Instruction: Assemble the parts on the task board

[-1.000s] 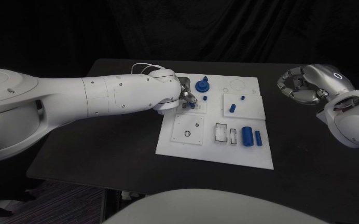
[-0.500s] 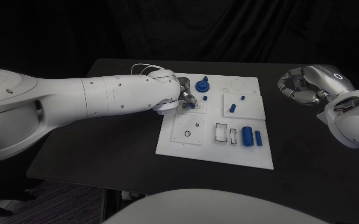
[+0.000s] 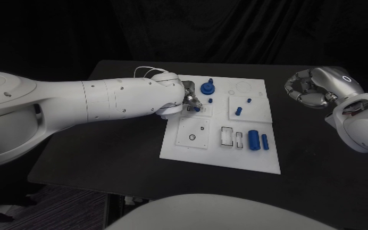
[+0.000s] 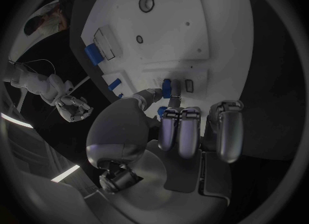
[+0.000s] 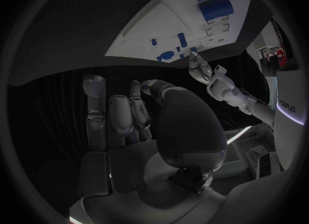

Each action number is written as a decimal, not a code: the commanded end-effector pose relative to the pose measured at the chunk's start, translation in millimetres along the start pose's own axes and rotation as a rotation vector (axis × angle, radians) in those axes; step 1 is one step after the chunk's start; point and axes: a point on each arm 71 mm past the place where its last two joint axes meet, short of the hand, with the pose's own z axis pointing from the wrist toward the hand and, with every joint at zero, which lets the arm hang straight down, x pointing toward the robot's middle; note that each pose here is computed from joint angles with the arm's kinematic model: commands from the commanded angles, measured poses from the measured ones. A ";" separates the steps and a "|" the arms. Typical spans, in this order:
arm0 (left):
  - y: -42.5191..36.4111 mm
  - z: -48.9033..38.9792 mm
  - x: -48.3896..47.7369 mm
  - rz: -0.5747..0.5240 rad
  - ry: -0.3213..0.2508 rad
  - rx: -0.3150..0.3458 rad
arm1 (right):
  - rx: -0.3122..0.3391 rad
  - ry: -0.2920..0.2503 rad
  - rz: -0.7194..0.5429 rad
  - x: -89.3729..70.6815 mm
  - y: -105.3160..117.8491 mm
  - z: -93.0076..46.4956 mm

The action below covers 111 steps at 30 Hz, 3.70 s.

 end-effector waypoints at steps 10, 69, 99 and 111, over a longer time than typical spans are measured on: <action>1.2 1.3 2.5 0.014 0.018 0.003 | 0.021 0.004 -0.005 1.4 -2.1 -0.7; 37.4 -6.8 -65.7 0.007 -0.084 0.028 | 0.020 0.001 -0.007 0.5 -5.3 -3.4; 33.0 21.6 -80.9 0.044 -0.056 -0.007 | 0.010 0.004 -0.005 1.4 -2.5 -2.0; 32.2 24.1 -81.8 0.046 -0.056 -0.025 | 0.008 0.009 -0.005 1.9 -2.0 -1.7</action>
